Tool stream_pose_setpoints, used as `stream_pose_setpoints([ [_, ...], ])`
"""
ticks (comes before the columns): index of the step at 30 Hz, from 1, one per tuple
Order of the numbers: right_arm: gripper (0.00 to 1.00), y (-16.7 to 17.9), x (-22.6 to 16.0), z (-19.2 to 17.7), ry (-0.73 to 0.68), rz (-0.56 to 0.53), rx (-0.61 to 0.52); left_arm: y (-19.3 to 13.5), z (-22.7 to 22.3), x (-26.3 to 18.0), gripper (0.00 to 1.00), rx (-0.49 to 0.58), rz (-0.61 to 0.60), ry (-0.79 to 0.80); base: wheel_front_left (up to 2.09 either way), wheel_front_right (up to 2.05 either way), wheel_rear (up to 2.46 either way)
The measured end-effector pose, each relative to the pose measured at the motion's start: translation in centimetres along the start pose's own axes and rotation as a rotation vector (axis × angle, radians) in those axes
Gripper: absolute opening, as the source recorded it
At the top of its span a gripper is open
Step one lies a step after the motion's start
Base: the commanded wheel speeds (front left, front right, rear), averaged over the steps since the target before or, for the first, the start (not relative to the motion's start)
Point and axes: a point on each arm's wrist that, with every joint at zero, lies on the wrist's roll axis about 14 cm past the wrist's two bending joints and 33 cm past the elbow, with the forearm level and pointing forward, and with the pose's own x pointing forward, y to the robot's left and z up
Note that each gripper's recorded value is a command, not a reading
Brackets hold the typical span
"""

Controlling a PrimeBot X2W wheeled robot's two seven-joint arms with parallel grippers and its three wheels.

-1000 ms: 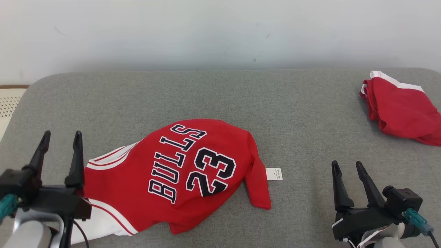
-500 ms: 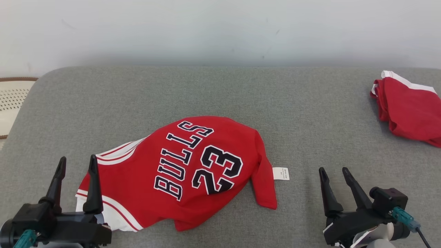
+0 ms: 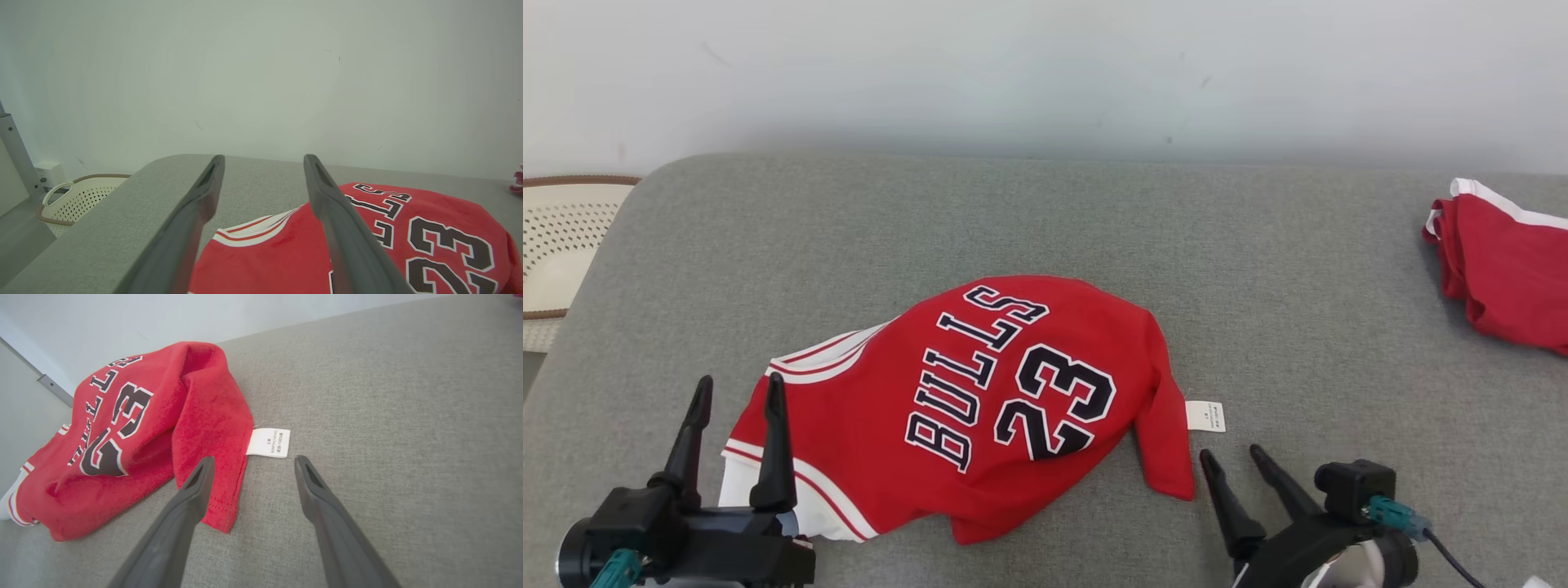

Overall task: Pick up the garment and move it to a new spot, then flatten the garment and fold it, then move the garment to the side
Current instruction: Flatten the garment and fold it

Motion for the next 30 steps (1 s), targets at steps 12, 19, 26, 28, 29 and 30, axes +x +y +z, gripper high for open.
stream_pose_setpoints([
  [12,0.96,1.8,1.1,-4.4,0.157,0.070,0.015,1.5,0.1,-0.9,1.00,0.000,0.037,0.001,0.00,0.00,0.00],
  [19,0.00,1.3,1.7,-5.2,0.185,0.067,-0.015,2.3,0.4,-1.5,1.00,0.002,0.060,-0.005,0.00,0.00,0.00],
  [26,0.00,-1.2,2.5,-2.3,0.101,0.024,-0.069,2.6,0.4,-1.8,1.00,-0.004,0.073,-0.005,0.00,0.00,0.00],
  [28,0.00,-2.7,2.8,-0.3,0.058,0.005,-0.107,2.6,0.4,-1.8,1.00,-0.004,0.074,-0.006,0.00,0.00,0.00],
  [29,0.00,-3.3,3.0,0.9,0.034,-0.002,-0.127,2.6,0.3,-1.9,1.00,-0.006,0.072,-0.005,0.00,0.00,0.00],
  [30,0.00,-3.9,3.1,2.1,0.010,-0.009,-0.148,2.5,0.2,-1.9,1.00,-0.009,0.071,-0.003,0.00,0.00,0.00],
])
